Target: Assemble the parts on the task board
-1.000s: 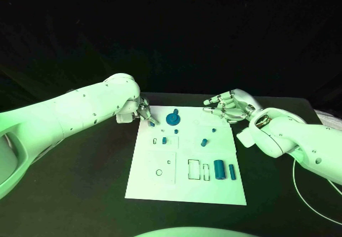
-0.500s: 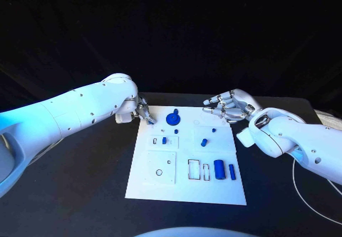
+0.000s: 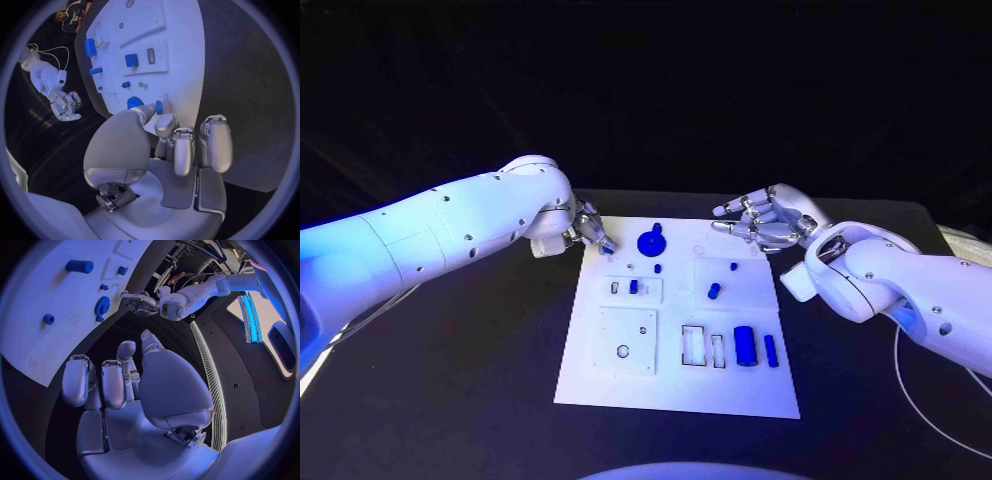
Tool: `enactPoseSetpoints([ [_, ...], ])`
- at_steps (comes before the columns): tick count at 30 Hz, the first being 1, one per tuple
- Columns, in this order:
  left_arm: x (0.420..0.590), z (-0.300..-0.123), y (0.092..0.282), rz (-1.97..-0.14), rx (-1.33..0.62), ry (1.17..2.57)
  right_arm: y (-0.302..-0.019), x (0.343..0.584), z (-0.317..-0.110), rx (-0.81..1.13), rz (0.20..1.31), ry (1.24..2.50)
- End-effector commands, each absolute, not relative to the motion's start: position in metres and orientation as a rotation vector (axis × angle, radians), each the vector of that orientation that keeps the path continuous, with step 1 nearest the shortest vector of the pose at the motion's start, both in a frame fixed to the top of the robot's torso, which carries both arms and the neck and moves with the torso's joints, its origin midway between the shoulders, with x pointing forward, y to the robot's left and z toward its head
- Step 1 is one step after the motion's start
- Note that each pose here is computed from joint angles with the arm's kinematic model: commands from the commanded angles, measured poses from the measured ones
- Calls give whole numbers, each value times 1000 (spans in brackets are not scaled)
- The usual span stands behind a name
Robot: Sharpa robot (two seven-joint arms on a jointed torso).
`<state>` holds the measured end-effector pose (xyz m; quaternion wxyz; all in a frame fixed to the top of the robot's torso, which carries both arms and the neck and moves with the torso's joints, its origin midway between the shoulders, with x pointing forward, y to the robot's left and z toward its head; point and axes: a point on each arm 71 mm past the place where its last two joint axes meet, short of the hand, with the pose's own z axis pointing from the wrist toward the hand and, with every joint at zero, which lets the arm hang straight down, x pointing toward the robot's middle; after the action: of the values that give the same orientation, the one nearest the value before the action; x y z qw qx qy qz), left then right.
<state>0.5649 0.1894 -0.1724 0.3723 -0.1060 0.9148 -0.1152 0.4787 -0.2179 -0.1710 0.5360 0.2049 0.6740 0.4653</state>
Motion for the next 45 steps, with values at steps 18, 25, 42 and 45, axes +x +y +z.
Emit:
enactPoseSetpoints([
  [18, 517, -195, 185, -412, -152, 2304, -218, 477, -175, 479, 1113, 1631],
  [25, 511, -201, 183, -406, -115, 2306, -218, 477, -177, 479, 1114, 1634],
  [42, 502, -205, 181, -346, -30, 2381, -218, 477, -178, 481, 1113, 1638],
  [45, 502, -206, 182, -334, -26, 2386, -218, 477, -178, 480, 1113, 1638],
])
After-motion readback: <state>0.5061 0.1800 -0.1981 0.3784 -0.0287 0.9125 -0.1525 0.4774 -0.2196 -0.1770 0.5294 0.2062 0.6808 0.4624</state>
